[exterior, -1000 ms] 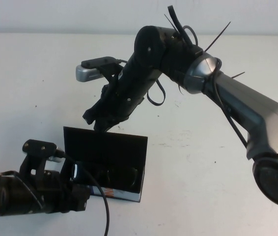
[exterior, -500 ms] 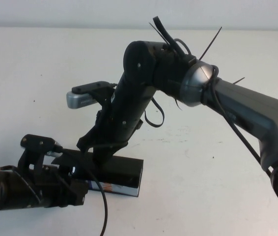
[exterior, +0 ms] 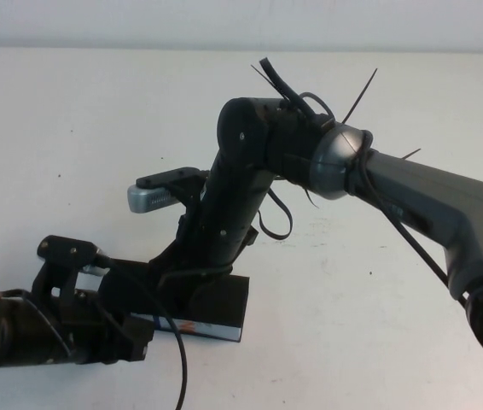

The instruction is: Return glasses to glasses case

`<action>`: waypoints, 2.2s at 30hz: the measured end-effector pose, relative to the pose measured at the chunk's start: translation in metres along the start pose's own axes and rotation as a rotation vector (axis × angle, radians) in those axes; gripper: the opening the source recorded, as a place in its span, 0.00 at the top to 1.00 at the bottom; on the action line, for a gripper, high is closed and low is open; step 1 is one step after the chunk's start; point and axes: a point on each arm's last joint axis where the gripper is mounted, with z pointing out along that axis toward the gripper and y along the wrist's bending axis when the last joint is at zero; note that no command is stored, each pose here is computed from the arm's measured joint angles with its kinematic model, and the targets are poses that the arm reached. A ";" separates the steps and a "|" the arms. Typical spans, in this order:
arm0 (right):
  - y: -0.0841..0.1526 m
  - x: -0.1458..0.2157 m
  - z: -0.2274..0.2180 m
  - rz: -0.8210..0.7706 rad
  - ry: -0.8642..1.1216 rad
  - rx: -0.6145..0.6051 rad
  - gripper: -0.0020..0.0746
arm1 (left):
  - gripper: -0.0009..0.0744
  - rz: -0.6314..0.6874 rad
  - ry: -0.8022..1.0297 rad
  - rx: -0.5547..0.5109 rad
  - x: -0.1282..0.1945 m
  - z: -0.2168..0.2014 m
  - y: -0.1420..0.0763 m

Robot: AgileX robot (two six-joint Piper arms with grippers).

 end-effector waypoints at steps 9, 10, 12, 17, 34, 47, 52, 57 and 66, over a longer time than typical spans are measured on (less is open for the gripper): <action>0.001 -0.001 -0.003 -0.005 -0.006 0.001 0.99 | 0.99 0.002 0.018 0.033 0.002 -0.004 -0.005; 0.002 0.000 -0.007 -0.007 -0.013 0.011 0.99 | 0.99 0.008 0.006 0.038 0.000 -0.007 -0.007; 0.006 0.001 -0.018 -0.011 -0.028 0.036 0.99 | 0.99 0.027 -0.034 0.042 -0.005 -0.015 -0.013; 0.024 0.008 -0.071 -0.027 -0.133 0.111 0.99 | 0.99 0.100 -0.185 0.043 -0.020 -0.049 -0.032; 0.077 0.176 -0.210 -0.023 -0.340 0.290 0.99 | 0.99 0.243 -0.959 -0.341 0.051 -0.189 -0.071; 0.066 0.312 -0.178 -0.021 -0.615 0.254 0.99 | 0.99 0.146 -1.015 -0.506 0.108 -0.161 -0.035; 0.060 0.324 -0.167 -0.031 -0.772 0.238 0.99 | 0.99 0.136 -1.017 -0.521 0.108 -0.162 -0.034; 0.056 0.328 -0.153 0.003 -0.802 0.188 0.99 | 0.99 0.133 -1.018 -0.521 0.108 -0.162 -0.034; 0.049 0.331 -0.142 0.004 -0.767 0.216 0.99 | 0.99 0.132 -1.018 -0.520 0.108 -0.162 -0.034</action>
